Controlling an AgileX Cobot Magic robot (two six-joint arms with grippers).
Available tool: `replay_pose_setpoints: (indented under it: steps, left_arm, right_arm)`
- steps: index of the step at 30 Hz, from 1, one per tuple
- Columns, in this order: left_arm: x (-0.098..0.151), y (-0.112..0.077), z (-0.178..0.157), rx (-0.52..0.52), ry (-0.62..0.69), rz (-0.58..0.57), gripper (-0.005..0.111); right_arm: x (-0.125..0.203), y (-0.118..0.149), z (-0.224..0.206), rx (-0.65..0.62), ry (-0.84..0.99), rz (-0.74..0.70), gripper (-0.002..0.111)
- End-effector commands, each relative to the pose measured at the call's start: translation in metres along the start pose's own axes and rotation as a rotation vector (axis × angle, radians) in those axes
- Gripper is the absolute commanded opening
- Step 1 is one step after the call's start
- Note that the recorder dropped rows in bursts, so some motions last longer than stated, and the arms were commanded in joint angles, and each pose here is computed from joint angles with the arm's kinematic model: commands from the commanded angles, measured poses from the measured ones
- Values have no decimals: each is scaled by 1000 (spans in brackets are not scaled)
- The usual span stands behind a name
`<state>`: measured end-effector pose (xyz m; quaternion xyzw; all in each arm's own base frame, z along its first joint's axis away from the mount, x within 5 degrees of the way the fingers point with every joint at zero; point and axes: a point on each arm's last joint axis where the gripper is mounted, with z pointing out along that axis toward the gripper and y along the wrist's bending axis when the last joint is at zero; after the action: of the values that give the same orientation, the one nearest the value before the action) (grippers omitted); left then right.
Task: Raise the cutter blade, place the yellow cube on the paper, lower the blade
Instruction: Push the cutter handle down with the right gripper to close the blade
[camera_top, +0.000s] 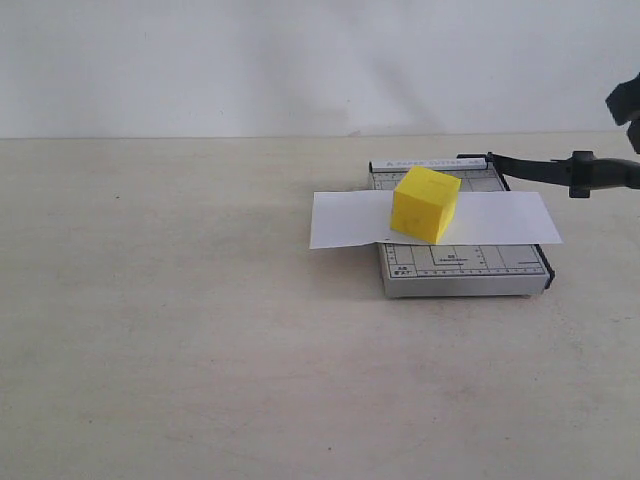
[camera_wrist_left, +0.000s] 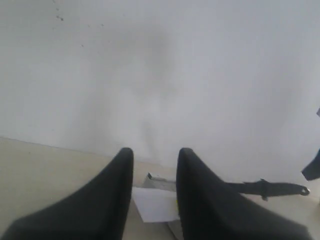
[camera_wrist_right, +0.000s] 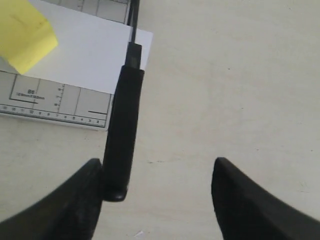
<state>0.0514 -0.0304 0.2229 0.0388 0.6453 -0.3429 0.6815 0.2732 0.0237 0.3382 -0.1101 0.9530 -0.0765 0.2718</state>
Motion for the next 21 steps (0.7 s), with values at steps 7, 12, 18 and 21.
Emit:
replay_pose_setpoints:
  steps: [7,12,18,21]
  left_arm:
    - [-7,9,-6,-160,-121,34,30]
    - [-7,10,-6,-190,-134,40,30]
    - [-8,11,-7,-208,-141,44,30]
    - [-8,11,-7,-208,-141,44,30]
  right_arm:
    - [-12,8,25,-76,57,7,60]
    - [-15,9,29,-76,47,4,60]
    - [-15,13,47,-100,93,4,60]
    - [-15,15,54,-106,110,-4,60]
